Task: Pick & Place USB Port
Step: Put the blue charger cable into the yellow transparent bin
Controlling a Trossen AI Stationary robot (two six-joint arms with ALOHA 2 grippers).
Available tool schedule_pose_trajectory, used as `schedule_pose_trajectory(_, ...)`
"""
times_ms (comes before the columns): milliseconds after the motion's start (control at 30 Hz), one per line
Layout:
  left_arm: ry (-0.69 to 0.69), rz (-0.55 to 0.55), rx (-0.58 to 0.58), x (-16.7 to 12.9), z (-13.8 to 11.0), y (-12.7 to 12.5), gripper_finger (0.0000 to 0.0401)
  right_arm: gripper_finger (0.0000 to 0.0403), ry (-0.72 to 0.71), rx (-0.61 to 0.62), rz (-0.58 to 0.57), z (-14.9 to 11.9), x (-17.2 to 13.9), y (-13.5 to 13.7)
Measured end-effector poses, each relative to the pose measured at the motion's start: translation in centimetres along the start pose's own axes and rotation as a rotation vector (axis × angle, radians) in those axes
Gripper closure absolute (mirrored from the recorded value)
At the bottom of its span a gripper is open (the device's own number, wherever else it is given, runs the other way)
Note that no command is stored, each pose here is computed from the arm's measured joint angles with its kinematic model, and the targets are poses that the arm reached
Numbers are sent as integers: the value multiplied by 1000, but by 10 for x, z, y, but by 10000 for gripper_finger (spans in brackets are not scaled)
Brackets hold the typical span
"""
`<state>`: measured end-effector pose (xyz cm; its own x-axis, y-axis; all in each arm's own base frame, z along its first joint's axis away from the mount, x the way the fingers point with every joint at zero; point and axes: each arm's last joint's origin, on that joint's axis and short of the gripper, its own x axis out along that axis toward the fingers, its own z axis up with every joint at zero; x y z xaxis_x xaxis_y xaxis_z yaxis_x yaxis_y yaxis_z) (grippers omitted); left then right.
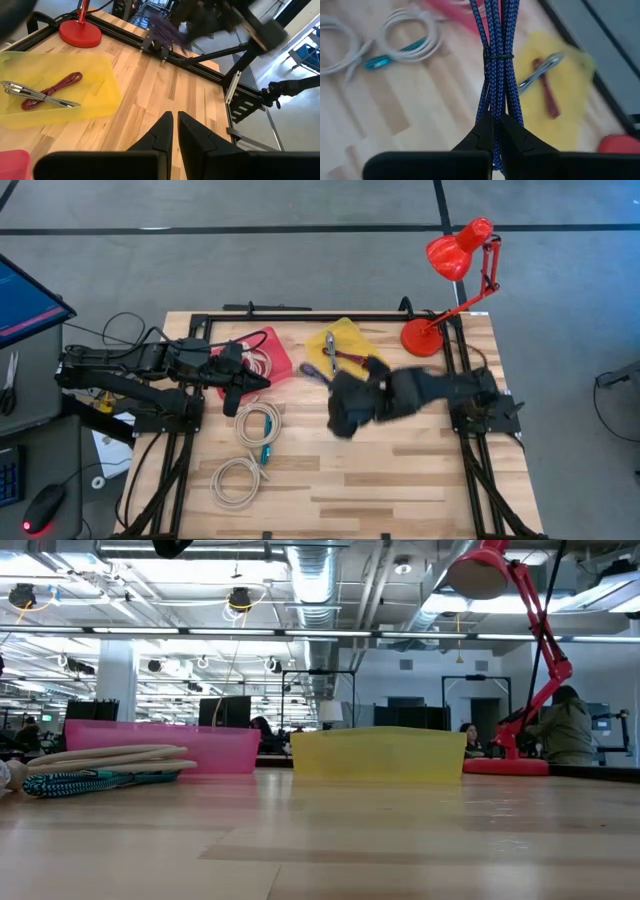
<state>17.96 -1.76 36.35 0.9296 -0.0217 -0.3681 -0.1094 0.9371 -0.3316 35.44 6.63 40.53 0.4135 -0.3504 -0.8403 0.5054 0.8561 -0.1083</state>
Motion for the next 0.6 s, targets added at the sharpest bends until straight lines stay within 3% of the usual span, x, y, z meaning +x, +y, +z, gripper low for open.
schedule_pose_trajectory(300, 0, 0, 0, 0, 0, 0, 375, 403, 25, -32, -118, 35, 25, -72)
schedule_pose_trajectory(600, 0, 0, 0, 0, 0, 0, 375, 403, 100, -24, -126, 53, 48, -129)
